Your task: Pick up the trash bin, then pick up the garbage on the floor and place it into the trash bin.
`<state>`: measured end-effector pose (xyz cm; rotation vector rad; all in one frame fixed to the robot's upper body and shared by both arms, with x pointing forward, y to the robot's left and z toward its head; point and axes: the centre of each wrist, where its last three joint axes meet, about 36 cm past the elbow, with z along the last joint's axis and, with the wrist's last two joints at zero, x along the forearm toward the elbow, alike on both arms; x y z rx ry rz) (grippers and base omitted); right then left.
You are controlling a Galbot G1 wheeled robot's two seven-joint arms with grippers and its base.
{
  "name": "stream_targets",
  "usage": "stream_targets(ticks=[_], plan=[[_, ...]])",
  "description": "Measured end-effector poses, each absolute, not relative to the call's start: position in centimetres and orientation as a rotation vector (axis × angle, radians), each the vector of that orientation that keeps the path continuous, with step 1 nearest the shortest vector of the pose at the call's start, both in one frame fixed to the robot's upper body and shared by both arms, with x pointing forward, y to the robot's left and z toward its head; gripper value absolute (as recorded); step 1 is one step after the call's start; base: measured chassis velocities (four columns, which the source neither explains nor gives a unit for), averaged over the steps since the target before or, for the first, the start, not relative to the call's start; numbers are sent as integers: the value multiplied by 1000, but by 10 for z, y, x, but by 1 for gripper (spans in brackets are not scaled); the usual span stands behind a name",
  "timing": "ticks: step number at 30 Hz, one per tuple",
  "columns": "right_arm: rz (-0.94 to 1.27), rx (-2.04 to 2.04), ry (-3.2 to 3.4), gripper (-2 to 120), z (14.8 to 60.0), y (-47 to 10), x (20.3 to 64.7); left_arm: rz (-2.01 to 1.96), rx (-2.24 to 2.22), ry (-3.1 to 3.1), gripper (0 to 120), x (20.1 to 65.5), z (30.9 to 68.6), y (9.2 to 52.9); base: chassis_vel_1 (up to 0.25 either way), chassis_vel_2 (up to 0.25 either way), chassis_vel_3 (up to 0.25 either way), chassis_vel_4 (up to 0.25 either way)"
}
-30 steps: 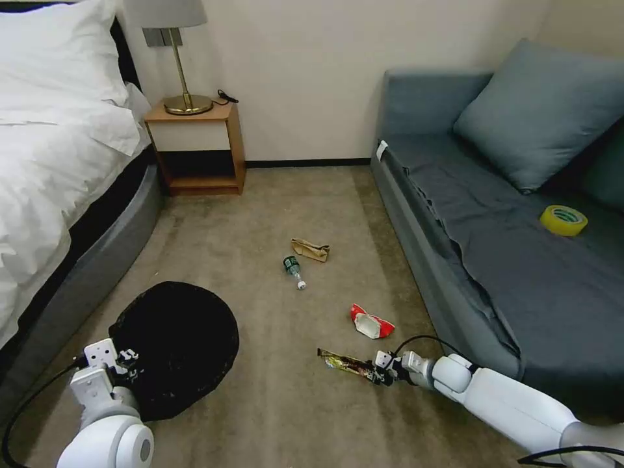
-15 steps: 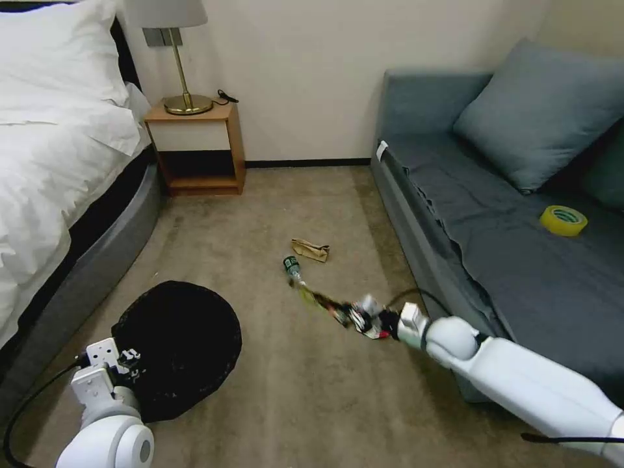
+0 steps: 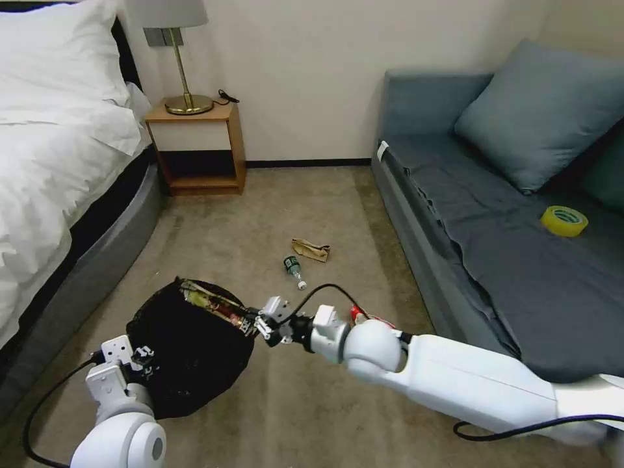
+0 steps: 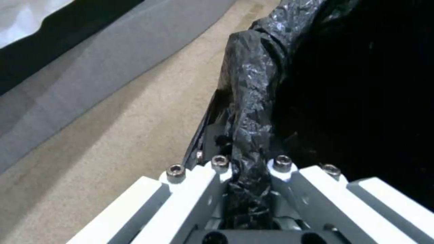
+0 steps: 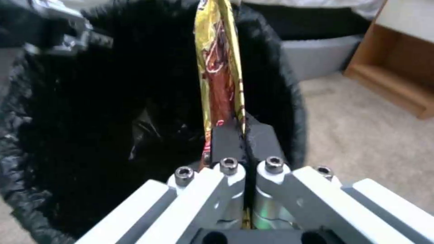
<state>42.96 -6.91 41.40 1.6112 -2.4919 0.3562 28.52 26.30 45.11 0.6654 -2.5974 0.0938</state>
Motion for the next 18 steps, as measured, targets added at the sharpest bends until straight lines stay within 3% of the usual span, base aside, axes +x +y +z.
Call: stream_targets(ticks=[8, 18], plan=[[381, 1578, -2458, 0, 401, -49, 412, 108, 657, -2606, 2, 289, 452, 257, 0, 0, 0, 0], [355, 1517, -2522, 35, 410, -24, 405, 114, 640, -2603, 2, 291, 449, 251, 0, 0, 0, 0]])
